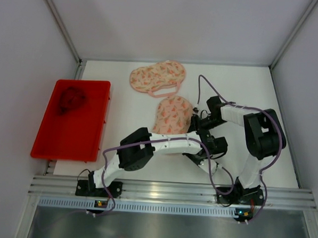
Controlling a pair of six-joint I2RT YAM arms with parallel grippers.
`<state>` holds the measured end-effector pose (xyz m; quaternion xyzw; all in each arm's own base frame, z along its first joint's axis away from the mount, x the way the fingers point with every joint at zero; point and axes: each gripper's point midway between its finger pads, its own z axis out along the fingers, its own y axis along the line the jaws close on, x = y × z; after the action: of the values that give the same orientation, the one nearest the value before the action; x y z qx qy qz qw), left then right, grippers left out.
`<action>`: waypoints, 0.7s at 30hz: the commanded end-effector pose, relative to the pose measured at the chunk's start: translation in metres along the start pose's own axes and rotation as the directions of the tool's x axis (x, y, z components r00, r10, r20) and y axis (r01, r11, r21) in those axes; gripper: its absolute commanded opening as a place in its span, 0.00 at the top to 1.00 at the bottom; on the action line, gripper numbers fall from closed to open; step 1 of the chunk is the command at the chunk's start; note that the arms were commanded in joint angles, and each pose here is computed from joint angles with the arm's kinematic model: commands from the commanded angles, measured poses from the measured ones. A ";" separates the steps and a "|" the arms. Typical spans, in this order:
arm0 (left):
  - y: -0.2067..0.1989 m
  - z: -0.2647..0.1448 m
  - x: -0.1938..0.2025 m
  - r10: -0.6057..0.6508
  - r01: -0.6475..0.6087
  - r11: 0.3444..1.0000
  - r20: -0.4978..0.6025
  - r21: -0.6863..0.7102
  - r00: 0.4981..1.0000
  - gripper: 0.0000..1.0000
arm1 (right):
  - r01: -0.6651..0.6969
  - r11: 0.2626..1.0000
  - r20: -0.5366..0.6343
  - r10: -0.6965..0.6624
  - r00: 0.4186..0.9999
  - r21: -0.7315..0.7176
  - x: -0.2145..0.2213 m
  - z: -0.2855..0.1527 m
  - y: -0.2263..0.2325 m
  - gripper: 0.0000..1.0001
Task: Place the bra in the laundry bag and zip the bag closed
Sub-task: Zip the zipper on the laundry bag.
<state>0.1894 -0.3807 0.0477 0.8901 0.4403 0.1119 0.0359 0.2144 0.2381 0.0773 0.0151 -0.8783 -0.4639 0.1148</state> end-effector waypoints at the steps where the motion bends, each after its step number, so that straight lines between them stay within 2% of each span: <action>1: 0.010 -0.030 -0.011 -0.044 0.049 0.997 0.089 -0.062 0.995 1.00 | 0.030 0.999 -0.006 -0.030 1.000 -0.034 -0.006 0.003 0.008 0.70; 2: 0.006 -0.029 -0.011 -0.036 0.041 0.998 0.087 -0.052 0.996 1.00 | 0.029 0.999 -0.003 -0.029 1.000 -0.031 -0.007 0.002 0.008 0.84; 4: -0.003 -0.032 -0.016 -0.020 0.024 0.999 0.096 -0.045 0.995 1.00 | 0.036 0.999 0.005 -0.036 0.999 -0.018 -0.010 0.000 0.007 1.00; 8: -0.029 -0.032 -0.023 0.007 -0.008 1.000 0.110 0.001 0.994 1.00 | 0.032 0.999 0.025 -0.032 0.999 -0.001 -0.017 -0.013 0.001 1.00; 12: -0.072 -0.029 -0.023 0.035 -0.043 0.996 0.108 0.073 0.994 1.00 | 0.060 0.998 0.032 -0.061 0.998 0.034 -0.023 -0.023 -0.012 1.00; 15: -0.094 -0.028 -0.023 0.021 -0.033 0.993 0.110 0.111 0.994 1.00 | 0.056 0.998 0.039 -0.058 0.998 0.034 -0.032 -0.028 -0.015 1.00; 21: -0.092 -0.023 -0.026 -0.010 -0.001 0.996 0.110 0.095 0.994 1.00 | 0.091 0.996 0.040 -0.091 0.995 0.012 -0.050 -0.027 0.000 1.00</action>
<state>0.1107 -0.3450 0.0409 0.9041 0.4210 0.0731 0.0068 0.2405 0.2182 0.0691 0.0142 -0.8842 -0.4498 0.1254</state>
